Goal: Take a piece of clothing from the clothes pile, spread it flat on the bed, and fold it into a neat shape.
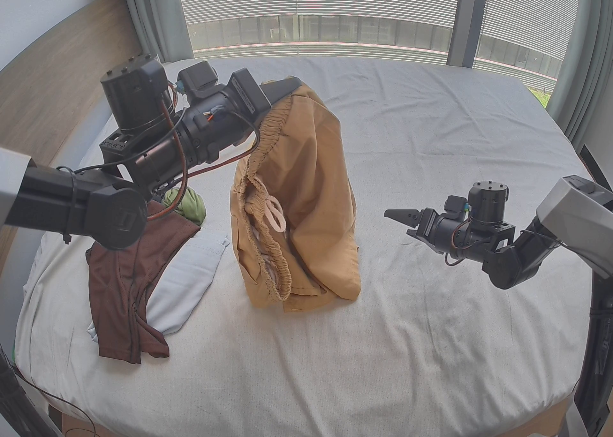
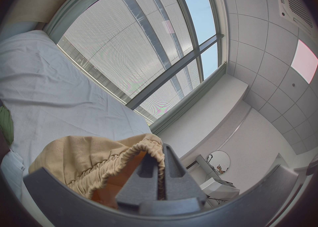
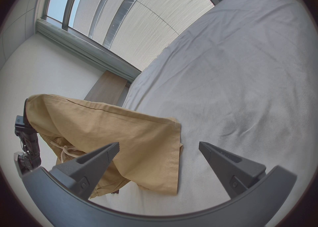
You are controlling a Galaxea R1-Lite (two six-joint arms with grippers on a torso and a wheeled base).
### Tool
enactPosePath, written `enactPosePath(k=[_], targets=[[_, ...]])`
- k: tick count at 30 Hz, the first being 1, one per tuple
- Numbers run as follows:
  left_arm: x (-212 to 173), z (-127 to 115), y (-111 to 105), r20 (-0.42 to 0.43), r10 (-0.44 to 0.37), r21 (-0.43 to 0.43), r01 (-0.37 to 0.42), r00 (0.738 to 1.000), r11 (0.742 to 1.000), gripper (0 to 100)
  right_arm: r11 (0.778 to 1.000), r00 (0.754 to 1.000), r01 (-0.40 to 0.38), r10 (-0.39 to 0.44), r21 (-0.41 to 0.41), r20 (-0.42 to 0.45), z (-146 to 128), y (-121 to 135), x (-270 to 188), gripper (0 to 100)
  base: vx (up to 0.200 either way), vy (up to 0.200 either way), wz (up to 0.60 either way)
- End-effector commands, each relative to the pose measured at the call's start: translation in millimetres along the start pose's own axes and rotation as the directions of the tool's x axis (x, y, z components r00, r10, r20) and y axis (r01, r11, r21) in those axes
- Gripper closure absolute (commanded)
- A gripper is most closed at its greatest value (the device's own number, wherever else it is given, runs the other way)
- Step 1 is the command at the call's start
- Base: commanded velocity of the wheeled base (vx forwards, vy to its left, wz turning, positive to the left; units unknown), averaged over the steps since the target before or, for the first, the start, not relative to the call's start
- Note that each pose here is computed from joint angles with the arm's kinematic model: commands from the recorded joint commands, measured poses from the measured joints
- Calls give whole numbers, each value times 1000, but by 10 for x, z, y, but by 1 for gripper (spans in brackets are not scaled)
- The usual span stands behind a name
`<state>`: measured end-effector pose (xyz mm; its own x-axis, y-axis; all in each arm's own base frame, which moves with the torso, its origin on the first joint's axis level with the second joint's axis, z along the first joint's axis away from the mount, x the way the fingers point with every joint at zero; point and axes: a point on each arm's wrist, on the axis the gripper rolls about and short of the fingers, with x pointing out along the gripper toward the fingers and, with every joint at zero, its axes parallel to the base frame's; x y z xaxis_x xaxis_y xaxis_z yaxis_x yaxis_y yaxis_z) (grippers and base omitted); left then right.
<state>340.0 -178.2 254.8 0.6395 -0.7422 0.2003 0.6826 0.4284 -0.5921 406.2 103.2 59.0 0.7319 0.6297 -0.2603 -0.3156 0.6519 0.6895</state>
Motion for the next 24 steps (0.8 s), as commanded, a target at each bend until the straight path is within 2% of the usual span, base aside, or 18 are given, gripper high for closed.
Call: enactPosePath(k=[1,14,24], targets=[[-8,-17,21,2,-1,1,1,1000,1000,100,1000,999,4,-3,29,-44,-165,-114,208,0,0,0,0],[16,-61,31,6,-12,2,12,1000,1000,100,999,989,10,-2,51,-150,-592,-197,491,0,0,0,0],[17,-68,13,9,-18,4,18,1000,1000,100,999,985,2,7,51,-173,-714,-229,635,0,0,0,0]])
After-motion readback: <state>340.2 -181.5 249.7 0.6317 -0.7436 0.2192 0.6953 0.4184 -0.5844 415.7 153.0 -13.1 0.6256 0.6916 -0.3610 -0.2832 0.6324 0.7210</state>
